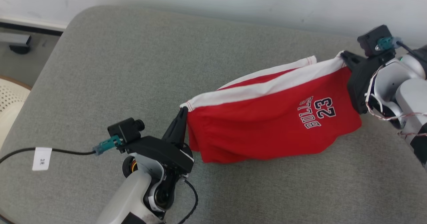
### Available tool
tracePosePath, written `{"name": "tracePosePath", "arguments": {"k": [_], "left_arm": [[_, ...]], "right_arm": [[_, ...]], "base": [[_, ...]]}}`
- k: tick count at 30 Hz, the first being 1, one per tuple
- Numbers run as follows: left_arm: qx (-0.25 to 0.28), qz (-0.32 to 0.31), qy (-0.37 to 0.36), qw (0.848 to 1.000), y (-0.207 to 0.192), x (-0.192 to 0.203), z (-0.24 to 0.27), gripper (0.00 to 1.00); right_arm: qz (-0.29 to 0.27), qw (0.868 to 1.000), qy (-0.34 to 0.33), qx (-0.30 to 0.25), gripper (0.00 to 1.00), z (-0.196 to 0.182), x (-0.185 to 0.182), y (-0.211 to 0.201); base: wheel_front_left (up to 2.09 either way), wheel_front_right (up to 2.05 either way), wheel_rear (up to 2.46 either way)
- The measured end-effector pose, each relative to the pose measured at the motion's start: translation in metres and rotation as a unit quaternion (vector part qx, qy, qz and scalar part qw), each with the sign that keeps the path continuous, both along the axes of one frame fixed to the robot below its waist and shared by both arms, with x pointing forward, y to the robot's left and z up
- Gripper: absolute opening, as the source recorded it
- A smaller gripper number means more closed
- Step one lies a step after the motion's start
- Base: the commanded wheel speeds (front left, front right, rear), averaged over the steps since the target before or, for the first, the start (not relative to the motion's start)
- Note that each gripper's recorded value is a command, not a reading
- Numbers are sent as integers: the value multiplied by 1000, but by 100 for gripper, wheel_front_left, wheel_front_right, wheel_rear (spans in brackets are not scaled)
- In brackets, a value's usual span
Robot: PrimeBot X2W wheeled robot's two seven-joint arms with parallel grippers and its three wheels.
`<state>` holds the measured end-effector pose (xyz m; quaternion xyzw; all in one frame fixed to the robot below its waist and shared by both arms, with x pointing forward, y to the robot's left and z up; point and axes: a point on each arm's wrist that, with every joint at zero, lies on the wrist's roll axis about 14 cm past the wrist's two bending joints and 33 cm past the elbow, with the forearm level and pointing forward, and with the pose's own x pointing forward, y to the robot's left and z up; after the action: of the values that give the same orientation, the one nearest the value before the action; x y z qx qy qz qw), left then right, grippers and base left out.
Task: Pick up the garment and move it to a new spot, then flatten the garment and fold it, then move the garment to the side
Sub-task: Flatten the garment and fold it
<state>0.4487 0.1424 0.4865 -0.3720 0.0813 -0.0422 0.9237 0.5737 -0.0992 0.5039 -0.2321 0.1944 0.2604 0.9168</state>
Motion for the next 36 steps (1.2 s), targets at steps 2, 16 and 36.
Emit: {"name": "tracePosePath", "arguments": {"k": [2, 16, 36], "left_arm": [[1, 6, 5, 1000, 3, 3, -3, 0], [16, 28, 39, 999, 20, 25, -32, 8], [118, 50, -105, 986, 55, 5, 42, 100]], "right_arm": [[-2, 1000, 1, 0, 0, -3, 5, 0], [-6, 999, 22, 26, 0, -42, 40, 25], [-69, 994, 28, 82, 100, -19, 30, 18]], "base": [[0, 0, 0], [0, 0, 0], [0, 0, 0]]}}
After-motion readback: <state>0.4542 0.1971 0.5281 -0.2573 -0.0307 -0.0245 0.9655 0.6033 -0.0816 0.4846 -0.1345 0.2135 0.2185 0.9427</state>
